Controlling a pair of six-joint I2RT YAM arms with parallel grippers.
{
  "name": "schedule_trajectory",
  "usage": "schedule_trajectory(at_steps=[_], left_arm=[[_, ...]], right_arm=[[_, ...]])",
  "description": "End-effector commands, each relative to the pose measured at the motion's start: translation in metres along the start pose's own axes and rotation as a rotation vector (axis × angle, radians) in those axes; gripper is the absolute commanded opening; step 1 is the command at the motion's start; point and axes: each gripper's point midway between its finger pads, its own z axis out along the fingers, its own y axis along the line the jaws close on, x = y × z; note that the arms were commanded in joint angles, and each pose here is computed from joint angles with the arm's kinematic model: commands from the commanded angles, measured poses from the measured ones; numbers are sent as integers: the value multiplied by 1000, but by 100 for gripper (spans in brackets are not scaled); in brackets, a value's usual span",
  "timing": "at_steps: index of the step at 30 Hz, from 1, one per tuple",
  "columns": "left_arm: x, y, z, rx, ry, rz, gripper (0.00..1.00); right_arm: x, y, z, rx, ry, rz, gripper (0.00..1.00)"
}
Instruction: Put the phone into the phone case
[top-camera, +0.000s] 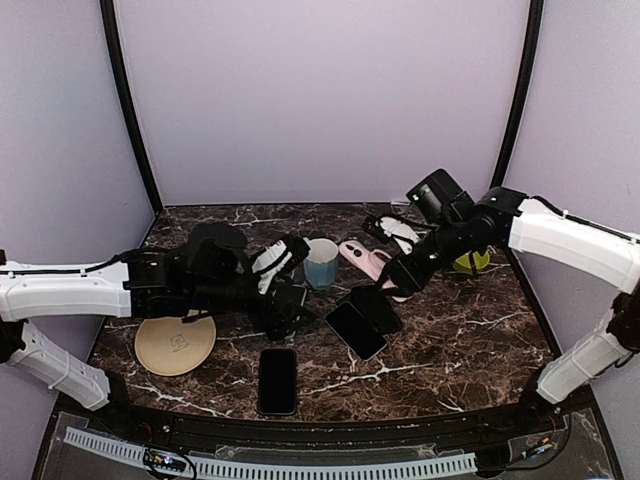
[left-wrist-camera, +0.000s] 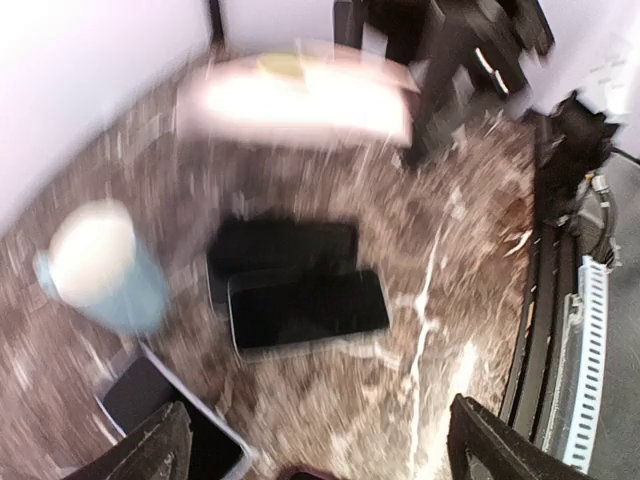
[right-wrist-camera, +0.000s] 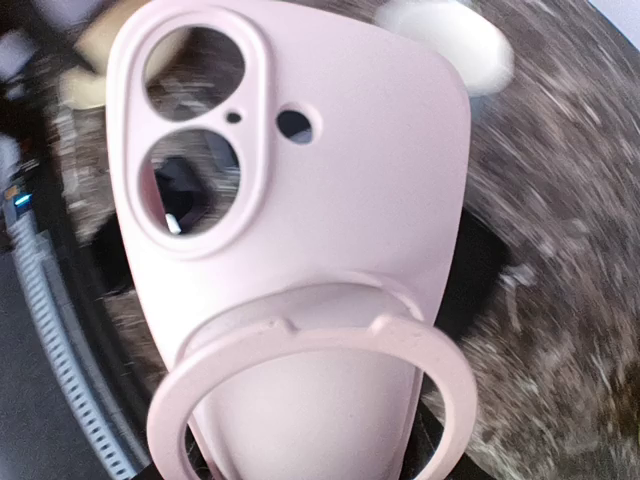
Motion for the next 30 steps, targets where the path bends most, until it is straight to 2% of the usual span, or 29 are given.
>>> schedule_trajectory(at_steps=[1,5,9,11,14,15,16,17,19,20,22,25,26,28,30], left_arm=[[-61,-29,-50,85,-330,449,89],[-71,-51,-81,121,-451,657,93],[-71,-64,-92,117,-482,748,97],[-68,-79,-92,167,-486,765,97],[-63,-104,-90,255,-464,772,77],[-61,-106,-86,262,-448,761,60],[-65,-107,-87,256,-448,750,49],[-67,-107,-86,256,-446,724,26],[-75,-106,-91,252,-470,681,4],[-76,-107,-94,260,-478,654,2],[-78,-106,-97,262,-484,602,0],[-78,-97,-94,232,-431,524,0],[-74,-95,-87,231,-384,482,0],[-63,-89,-76,214,-269,420,0],[-56,-85,-69,208,-176,366,0]], right_arm=[[-2,132,-45,-417,-77,-300,43],[6,187,-64,-572,-83,-372,42],[5,217,-81,-680,-117,-404,43],[1,224,-84,-691,-140,-416,42],[-5,229,-84,-713,-168,-418,42],[-4,230,-83,-721,-164,-420,42],[-3,232,-82,-724,-153,-423,42],[-1,232,-80,-725,-143,-425,42],[3,231,-78,-720,-135,-425,43],[4,229,-77,-711,-136,-424,47],[4,220,-77,-652,-155,-414,61],[-8,183,-69,-413,-215,-362,94],[-13,166,-68,-312,-235,-320,98],[-17,145,-71,-188,-258,-295,98],[-20,141,-76,-163,-280,-294,98]])
